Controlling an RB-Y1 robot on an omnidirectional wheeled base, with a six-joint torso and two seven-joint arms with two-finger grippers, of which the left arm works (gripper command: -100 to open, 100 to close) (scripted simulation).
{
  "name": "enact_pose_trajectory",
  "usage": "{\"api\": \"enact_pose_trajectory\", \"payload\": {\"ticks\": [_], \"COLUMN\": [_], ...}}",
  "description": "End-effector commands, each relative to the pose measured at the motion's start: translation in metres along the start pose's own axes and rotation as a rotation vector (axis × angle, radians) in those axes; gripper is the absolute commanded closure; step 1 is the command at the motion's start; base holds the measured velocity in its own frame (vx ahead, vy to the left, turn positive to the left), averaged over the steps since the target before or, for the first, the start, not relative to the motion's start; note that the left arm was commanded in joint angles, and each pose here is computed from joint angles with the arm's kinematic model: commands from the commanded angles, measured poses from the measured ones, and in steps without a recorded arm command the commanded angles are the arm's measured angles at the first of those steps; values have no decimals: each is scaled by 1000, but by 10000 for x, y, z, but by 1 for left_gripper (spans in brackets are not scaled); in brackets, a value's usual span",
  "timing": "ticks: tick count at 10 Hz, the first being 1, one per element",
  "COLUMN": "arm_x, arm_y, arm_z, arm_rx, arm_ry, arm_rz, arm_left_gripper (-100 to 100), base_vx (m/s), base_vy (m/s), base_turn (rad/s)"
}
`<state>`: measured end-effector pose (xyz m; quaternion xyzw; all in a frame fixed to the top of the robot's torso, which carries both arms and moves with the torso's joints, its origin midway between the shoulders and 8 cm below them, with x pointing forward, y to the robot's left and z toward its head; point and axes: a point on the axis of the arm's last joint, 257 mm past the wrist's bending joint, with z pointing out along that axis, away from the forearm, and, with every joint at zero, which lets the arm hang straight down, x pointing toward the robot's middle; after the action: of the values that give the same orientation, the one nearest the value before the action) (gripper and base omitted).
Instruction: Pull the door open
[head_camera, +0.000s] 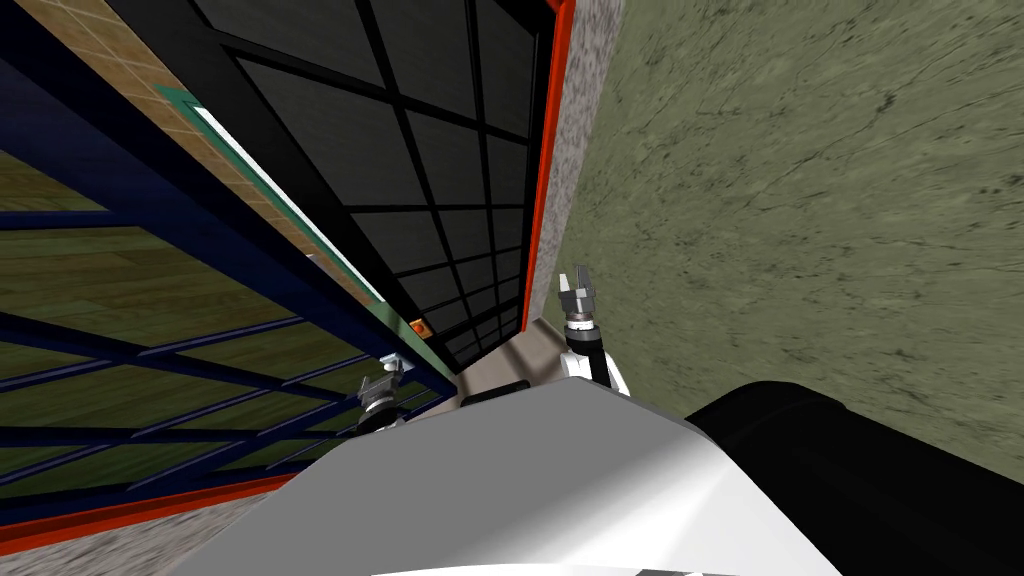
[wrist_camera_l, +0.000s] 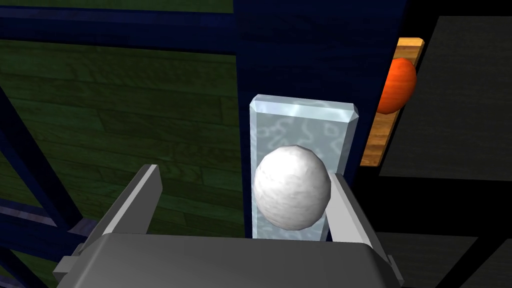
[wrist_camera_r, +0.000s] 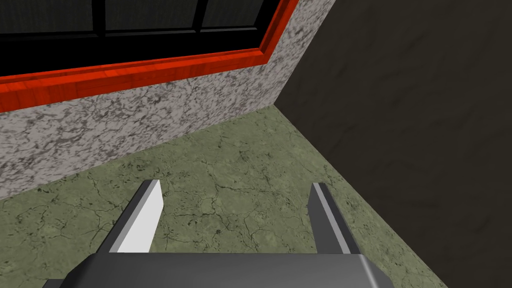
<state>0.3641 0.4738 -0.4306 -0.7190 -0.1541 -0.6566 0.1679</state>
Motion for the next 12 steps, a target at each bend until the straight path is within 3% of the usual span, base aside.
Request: {"api": "enact_pose_trajectory", "payload": {"ticks": [1,3,5,7,8,9,10,11,12], "arm_x": [-143,-143,32,-30,44,-27,112,104,115], "arm_y": [-371,-371,-273,-307,-266,-305,-229,68,88], "arm_z": [-122,-122,-22,-56,-15,-54,20,-18,-20], "arm_rx": [45,45,30,35,29,35,24,-45,-56], "arm_ry": [-42,-42,2,-13,5,-13,22,24,28], "arm_rz": [30,30,11,18,10,17,3,-5,-5], "arm_left_gripper": [100,100,100,100,100,100,100,100,100], "base_vx": [-44,-50,-11,8,0,4,-1,-139,-198], "base_vy": [-16,-22,5,7,0,3,0,-1,45], "base_turn": [39,11,26,-20,0,-13,18,-178,-190]}}
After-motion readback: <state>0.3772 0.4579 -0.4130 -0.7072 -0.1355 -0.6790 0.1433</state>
